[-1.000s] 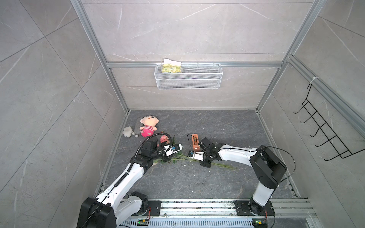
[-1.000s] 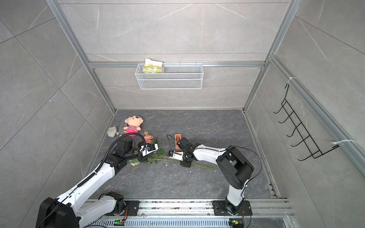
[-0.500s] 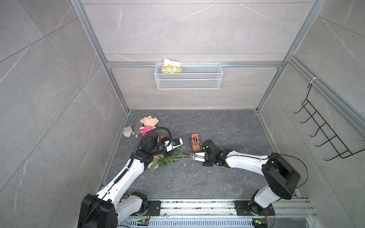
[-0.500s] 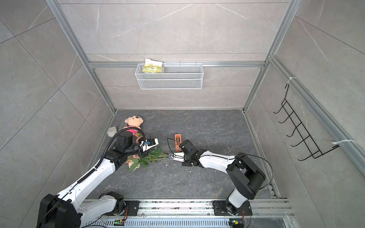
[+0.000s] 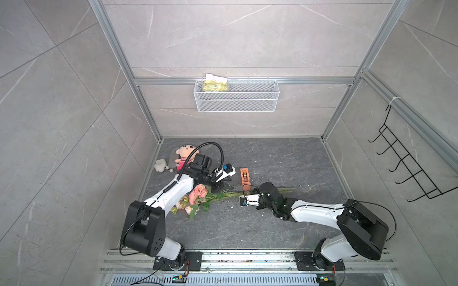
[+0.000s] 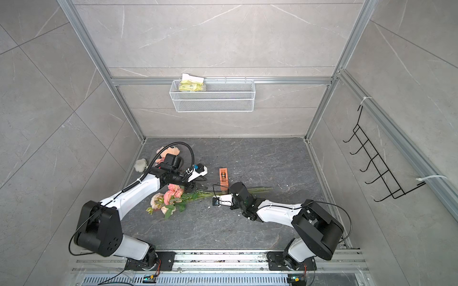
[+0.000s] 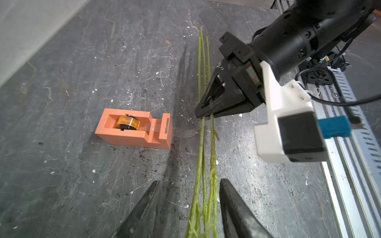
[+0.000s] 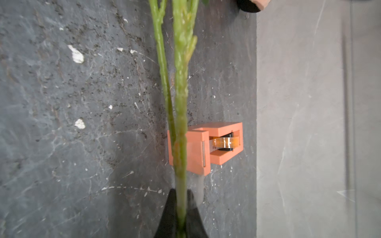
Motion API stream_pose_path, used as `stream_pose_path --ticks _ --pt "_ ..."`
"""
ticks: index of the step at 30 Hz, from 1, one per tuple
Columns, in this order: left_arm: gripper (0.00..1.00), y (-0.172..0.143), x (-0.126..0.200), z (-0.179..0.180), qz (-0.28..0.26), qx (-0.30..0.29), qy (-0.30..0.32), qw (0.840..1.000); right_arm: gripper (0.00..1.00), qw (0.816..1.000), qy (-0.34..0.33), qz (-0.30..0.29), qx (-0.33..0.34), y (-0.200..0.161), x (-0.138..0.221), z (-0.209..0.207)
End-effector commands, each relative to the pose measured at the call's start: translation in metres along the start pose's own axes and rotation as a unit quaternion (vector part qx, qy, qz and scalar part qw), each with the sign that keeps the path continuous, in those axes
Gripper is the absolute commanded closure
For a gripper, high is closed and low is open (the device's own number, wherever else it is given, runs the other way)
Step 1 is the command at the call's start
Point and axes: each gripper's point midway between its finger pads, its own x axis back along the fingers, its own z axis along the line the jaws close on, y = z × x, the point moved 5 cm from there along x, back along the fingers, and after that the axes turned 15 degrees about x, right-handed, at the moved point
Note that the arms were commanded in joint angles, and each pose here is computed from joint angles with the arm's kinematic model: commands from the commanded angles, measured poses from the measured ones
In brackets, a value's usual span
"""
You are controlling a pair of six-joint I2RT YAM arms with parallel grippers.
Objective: Wrap bouquets with tape
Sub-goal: Wrap the tape around the bouquet.
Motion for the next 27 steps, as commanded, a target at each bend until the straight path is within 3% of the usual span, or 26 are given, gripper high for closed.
stream_pose_path --ticks 1,9,15,20,25,27 --pt "0.50 0.001 -0.001 -0.010 0.015 0.023 -0.068 0.997 1.00 0.995 -0.104 -0.005 0.011 0.006 0.010 -0.035" --pt "0.48 -0.005 -0.024 -0.016 0.076 0.032 -0.110 0.990 1.00 0.988 -0.147 -0.003 0.045 0.014 0.017 -0.041" --pt "0.46 -0.002 -0.028 -0.021 0.077 0.031 -0.139 0.987 1.00 0.987 -0.148 0.000 0.058 0.015 0.016 -0.040" --pt "0.46 -0.014 -0.041 -0.015 0.125 0.050 -0.140 0.981 1.00 0.983 -0.167 0.000 0.072 0.020 0.019 -0.045" --pt "0.54 -0.025 -0.046 -0.010 0.159 0.059 -0.139 0.976 1.00 0.982 -0.172 -0.005 0.078 0.022 0.020 -0.044" --pt "0.66 -0.025 -0.047 -0.010 0.167 0.055 -0.140 0.974 1.00 0.983 -0.169 -0.005 0.077 0.022 0.020 -0.042"
